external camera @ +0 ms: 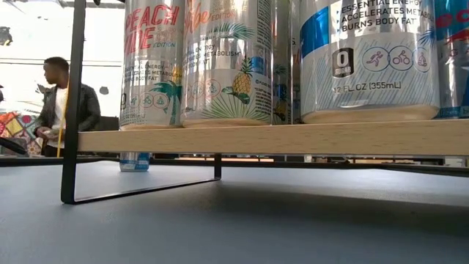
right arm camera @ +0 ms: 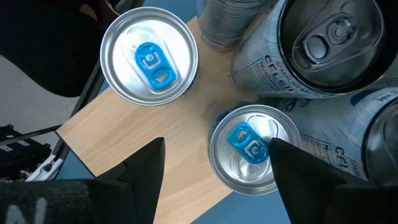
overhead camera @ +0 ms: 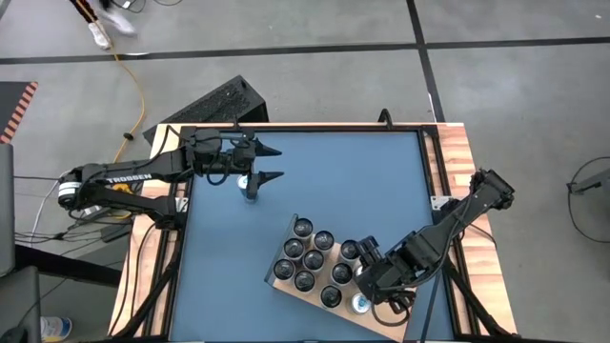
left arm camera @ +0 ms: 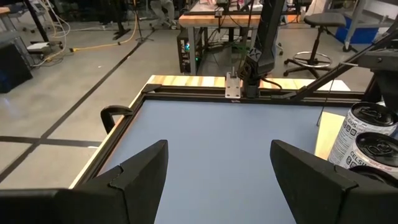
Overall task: Place canned beverage on shelf
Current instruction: Put the right blue soda can aligned with the other blue soda can on the shelf
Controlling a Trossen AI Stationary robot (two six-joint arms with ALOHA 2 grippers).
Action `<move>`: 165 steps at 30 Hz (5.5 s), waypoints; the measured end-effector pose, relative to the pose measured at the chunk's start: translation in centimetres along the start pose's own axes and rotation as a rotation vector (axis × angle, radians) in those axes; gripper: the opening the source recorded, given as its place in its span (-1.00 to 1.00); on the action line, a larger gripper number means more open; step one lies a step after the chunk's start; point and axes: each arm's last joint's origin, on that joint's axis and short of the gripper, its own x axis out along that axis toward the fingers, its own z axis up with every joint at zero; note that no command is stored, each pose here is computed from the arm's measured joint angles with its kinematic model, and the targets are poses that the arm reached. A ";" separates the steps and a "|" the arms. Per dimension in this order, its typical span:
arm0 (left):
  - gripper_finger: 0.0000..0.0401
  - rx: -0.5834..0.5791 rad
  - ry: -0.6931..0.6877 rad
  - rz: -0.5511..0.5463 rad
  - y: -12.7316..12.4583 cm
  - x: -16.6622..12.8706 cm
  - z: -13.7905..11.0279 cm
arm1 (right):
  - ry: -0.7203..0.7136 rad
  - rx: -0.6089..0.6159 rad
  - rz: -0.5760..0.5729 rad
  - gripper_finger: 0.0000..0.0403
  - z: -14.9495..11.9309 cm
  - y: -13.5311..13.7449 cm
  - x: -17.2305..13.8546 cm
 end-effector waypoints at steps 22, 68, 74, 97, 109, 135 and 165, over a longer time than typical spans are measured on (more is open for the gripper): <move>0.35 -0.006 -0.001 0.000 0.0 0.0 0.0 | 0.016 0.038 0.015 0.34 -0.4 1.4 -0.1; 0.35 -0.139 0.216 0.240 6.0 -1.6 -2.5 | -0.400 0.308 -0.454 0.34 -5.1 -27.9 -12.4; 0.35 -0.124 0.218 0.237 6.0 -1.6 -2.5 | -0.484 0.257 -0.317 0.34 -4.8 -33.9 -8.0; 0.35 -0.095 0.016 0.291 3.8 -8.8 1.1 | -0.734 0.302 -0.249 0.34 3.1 -39.3 8.9; 0.35 -0.107 0.066 0.262 3.5 -8.4 0.6 | -0.820 0.228 -0.305 0.34 5.4 -38.2 11.1; 0.35 -0.102 0.116 0.261 3.4 -8.4 0.1 | -0.789 0.161 -0.397 0.34 5.8 -38.5 16.4; 0.35 -0.102 0.115 0.265 3.4 -8.4 0.1 | -0.590 0.402 -0.463 0.03 4.5 -36.9 9.8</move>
